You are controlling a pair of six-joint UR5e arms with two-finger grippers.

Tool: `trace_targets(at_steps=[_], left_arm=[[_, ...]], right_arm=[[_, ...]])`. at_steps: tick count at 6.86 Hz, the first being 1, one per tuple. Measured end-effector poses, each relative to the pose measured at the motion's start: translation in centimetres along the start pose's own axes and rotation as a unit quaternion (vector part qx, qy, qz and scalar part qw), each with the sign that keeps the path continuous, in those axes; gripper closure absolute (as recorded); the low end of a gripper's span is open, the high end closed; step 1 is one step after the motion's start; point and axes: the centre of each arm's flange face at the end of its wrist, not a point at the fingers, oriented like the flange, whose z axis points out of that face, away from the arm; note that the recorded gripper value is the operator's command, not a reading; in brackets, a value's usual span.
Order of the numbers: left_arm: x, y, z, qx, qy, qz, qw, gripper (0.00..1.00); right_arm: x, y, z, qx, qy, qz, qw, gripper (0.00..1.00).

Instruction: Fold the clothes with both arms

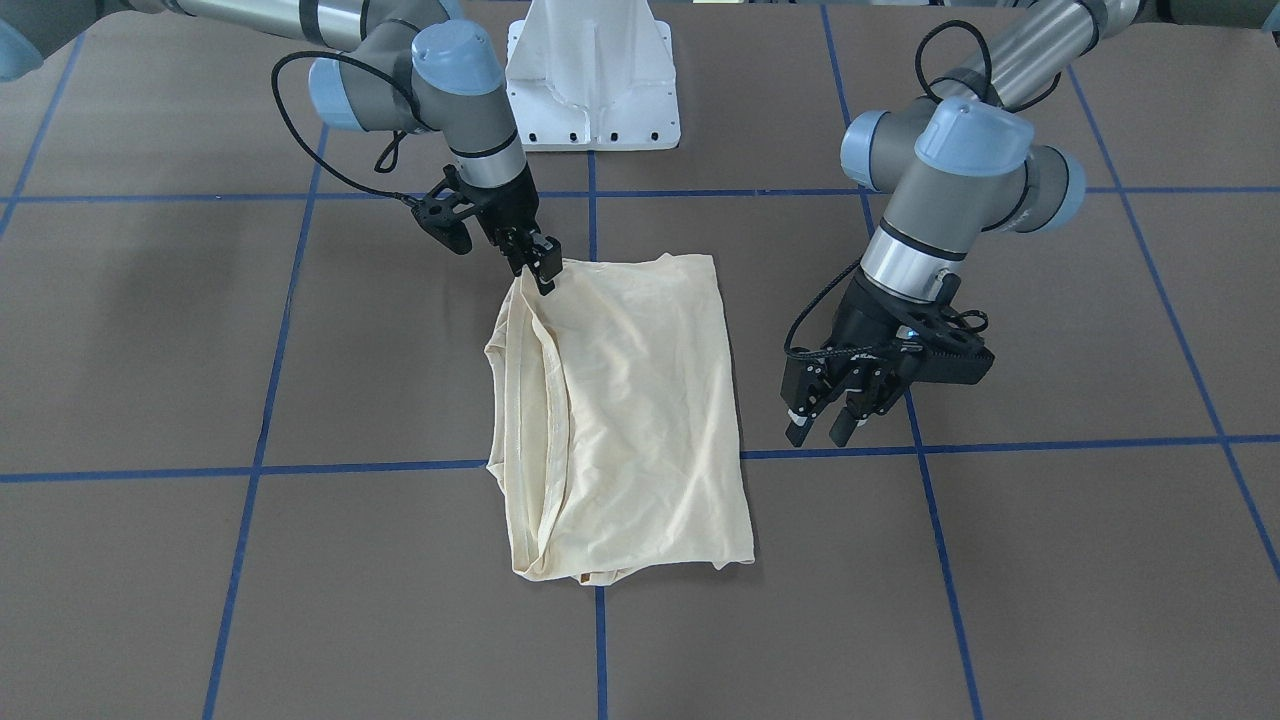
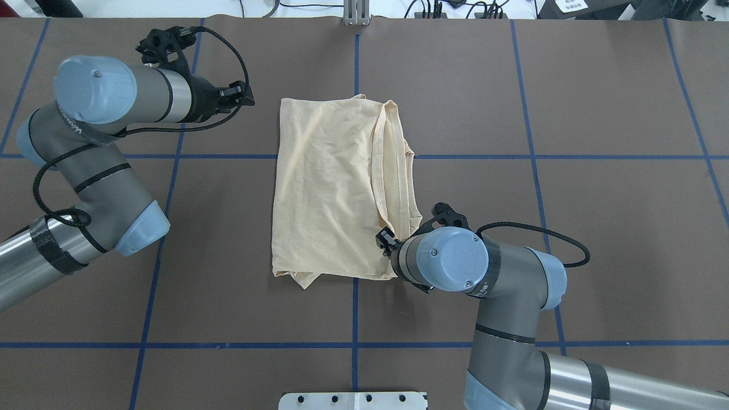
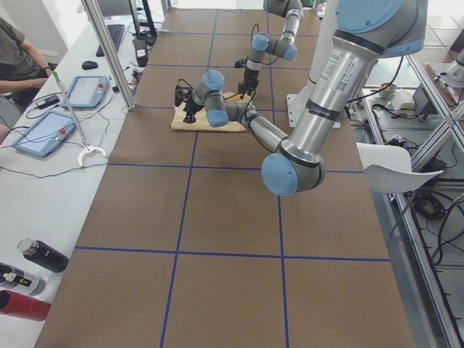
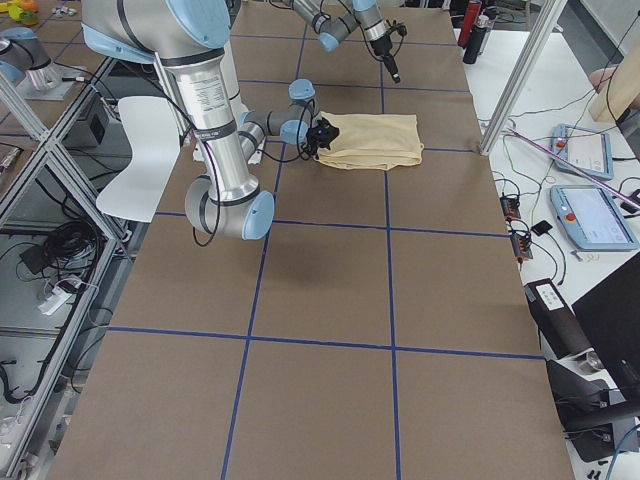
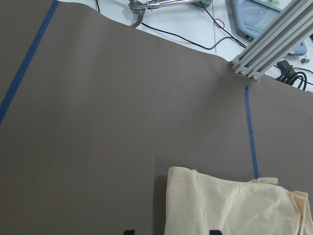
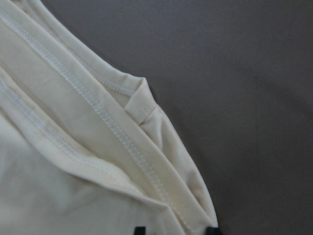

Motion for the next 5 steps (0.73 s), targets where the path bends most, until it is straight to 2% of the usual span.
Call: trace_targets(at_steps=[5], left_arm=[[0.19, -0.04, -0.10, 0.000, 0.002, -0.009, 1.0000, 0.41]], right_arm=[[0.34, -0.16, -0.68, -0.001, 0.001, 0.003, 1.0000, 1.00]])
